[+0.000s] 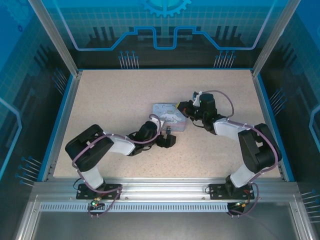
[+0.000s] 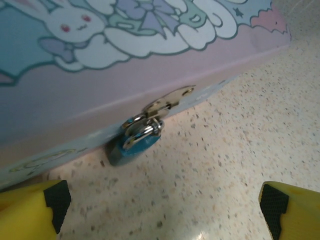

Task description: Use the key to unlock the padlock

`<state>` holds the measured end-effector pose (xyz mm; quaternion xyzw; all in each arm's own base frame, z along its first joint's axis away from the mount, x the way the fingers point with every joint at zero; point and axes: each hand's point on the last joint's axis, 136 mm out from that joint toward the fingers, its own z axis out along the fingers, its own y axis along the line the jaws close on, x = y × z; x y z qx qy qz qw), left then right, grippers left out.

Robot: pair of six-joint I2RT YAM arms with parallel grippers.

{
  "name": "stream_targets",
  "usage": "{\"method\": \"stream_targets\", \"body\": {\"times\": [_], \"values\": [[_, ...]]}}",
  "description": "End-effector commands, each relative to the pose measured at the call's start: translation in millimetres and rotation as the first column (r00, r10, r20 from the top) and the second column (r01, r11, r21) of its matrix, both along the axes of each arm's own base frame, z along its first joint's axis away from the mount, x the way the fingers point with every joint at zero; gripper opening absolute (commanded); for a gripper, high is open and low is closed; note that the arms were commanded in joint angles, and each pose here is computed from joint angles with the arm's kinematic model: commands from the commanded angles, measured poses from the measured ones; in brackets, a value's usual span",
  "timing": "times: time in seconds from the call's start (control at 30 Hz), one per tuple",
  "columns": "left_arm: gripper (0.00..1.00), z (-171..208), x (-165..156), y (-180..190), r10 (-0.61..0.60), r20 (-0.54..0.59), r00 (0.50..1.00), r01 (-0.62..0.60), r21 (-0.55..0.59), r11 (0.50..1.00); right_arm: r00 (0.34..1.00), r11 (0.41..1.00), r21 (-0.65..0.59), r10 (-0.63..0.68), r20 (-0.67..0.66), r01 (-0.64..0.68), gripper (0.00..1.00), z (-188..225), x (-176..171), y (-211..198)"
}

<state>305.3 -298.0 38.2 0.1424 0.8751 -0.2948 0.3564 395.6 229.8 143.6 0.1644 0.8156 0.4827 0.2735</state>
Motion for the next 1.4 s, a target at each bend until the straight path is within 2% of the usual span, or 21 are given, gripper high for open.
{"method": "stream_targets", "body": {"times": [0.0,0.33,0.9,1.13,1.37], "values": [[0.98,-15.7,7.4,2.2,-0.014,0.034,0.999,0.011,0.08,0.997,1.0,1.0,-0.014,0.019,-0.01,-0.019,0.0,-6.4,3.2,8.6],[0.98,-19.6,19.3,-16.4,-0.037,0.068,0.997,0.033,0.057,0.998,0.999,0.999,-0.022,0.024,-0.045,-0.025,0.0,-25.1,9.3,12.7],[0.99,11.4,18.5,-62.0,-0.13,-0.016,0.991,0.124,-0.216,0.969,0.997,0.999,-0.04,0.001,-0.081,-0.004,0.0,-44.1,11.1,9.9],[0.99,6.3,28.1,-58.5,-0.075,-0.051,0.996,0.058,-0.276,0.959,0.996,0.999,-0.034,0.001,-0.087,-0.004,0.0,-47.1,11.9,10.9],[0.99,8.9,33.4,-52.3,-0.007,-0.08,0.997,-0.023,-0.367,0.93,0.996,1.0,-0.031,-0.001,-0.09,-0.002,0.0,-48.6,11.1,10.5]]}}
